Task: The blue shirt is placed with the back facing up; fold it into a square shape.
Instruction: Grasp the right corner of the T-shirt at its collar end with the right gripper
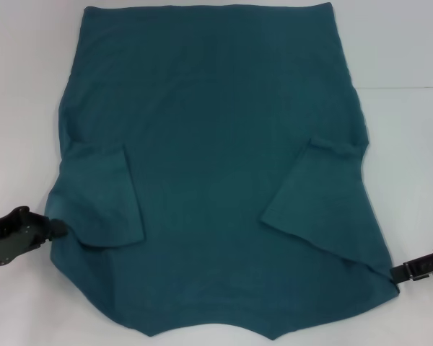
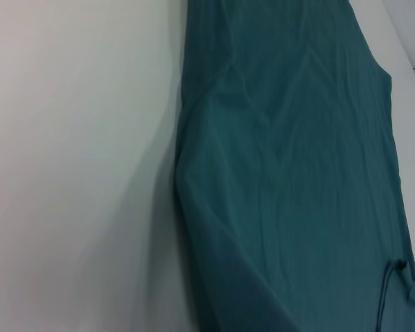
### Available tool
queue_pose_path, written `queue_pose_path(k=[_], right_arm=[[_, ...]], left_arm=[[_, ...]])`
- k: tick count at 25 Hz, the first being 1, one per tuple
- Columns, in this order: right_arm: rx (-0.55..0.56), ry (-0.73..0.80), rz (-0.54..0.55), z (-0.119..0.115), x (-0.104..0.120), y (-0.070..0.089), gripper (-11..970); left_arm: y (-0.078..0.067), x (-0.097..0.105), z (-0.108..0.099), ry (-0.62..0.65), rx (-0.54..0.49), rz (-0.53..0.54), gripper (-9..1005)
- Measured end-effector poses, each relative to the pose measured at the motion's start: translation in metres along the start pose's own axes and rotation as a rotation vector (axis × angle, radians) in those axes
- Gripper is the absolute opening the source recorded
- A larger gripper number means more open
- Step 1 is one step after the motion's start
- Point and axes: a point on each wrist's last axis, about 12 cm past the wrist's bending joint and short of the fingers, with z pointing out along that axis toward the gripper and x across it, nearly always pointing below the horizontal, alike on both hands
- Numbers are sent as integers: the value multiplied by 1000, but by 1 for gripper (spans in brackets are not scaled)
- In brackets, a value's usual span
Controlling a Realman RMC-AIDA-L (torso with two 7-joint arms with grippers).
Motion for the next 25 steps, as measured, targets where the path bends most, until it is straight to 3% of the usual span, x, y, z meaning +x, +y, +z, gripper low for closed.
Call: queue_pose_path(k=[25], right_arm=[[20, 25, -34, 17, -4, 6, 595]], left_arm=[[0, 0, 0, 0, 0, 0, 19]])
